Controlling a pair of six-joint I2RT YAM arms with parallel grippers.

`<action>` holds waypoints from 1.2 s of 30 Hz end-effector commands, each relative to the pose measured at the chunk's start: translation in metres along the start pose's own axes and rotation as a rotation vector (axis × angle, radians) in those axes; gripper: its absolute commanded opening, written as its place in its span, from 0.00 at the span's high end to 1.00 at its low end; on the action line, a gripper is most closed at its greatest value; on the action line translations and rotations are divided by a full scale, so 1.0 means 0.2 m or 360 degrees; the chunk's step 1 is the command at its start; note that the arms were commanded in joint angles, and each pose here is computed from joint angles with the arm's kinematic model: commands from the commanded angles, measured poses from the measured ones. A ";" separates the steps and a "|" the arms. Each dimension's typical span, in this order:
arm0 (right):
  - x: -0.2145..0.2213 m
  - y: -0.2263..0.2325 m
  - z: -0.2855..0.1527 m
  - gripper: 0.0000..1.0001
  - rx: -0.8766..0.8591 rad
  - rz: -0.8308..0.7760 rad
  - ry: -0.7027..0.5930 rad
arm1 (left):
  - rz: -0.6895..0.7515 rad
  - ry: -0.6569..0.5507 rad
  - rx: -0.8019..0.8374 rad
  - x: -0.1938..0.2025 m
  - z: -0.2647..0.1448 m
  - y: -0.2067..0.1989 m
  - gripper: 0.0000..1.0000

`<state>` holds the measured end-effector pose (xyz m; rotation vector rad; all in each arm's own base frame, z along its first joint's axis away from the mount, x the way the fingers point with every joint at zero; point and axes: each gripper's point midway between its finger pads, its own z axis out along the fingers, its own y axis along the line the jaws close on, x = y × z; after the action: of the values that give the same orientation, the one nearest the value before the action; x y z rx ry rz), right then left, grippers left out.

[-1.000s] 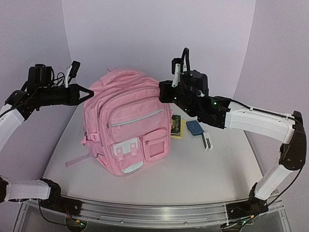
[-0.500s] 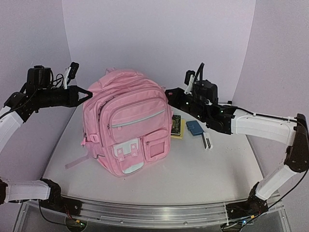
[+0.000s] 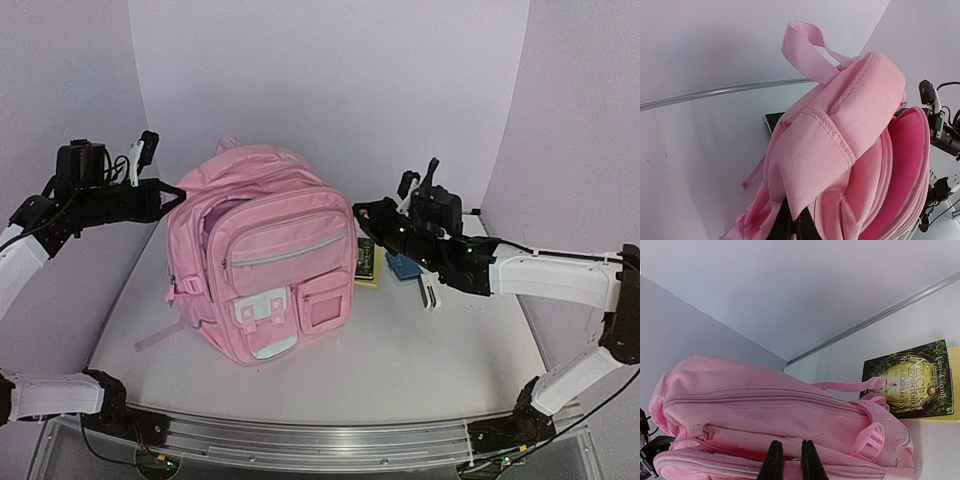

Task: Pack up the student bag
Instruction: Unzip the student bag at the center of the board.

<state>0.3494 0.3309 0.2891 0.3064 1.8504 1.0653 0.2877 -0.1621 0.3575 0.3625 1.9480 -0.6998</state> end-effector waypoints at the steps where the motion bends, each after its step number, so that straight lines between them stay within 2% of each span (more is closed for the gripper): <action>1: 0.20 -0.34 0.05 1.00 0.0311 -0.0017 0.0130 | 0.0026 -0.0209 -0.0181 -0.14 -0.05 0.09 1.00; 8: 0.33 -0.51 0.07 1.00 0.0431 0.0015 0.0207 | 0.0015 -0.0211 -0.0216 -0.16 -0.03 0.11 1.00; 18: 0.40 -0.69 -0.05 1.00 0.0550 0.0100 0.0234 | 0.0001 -0.0222 -0.0330 -0.17 0.00 0.19 1.00; 25: 0.50 -0.81 -0.04 1.00 0.0646 0.0082 0.0298 | -0.0002 -0.0250 -0.0344 -0.18 0.01 0.21 1.00; 32: 0.53 -0.87 -0.04 1.00 0.0694 0.0060 0.0307 | 0.0025 -0.0240 -0.0374 -0.17 0.04 0.23 1.00; 36: 0.46 -0.80 -0.06 0.98 0.0635 0.0008 0.0272 | 0.0063 -0.0254 -0.0455 -0.16 0.04 0.28 1.00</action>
<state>0.3502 0.3229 0.2050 0.5140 1.9197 1.0971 0.3187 -0.1477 0.3503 0.2618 1.9391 -0.5600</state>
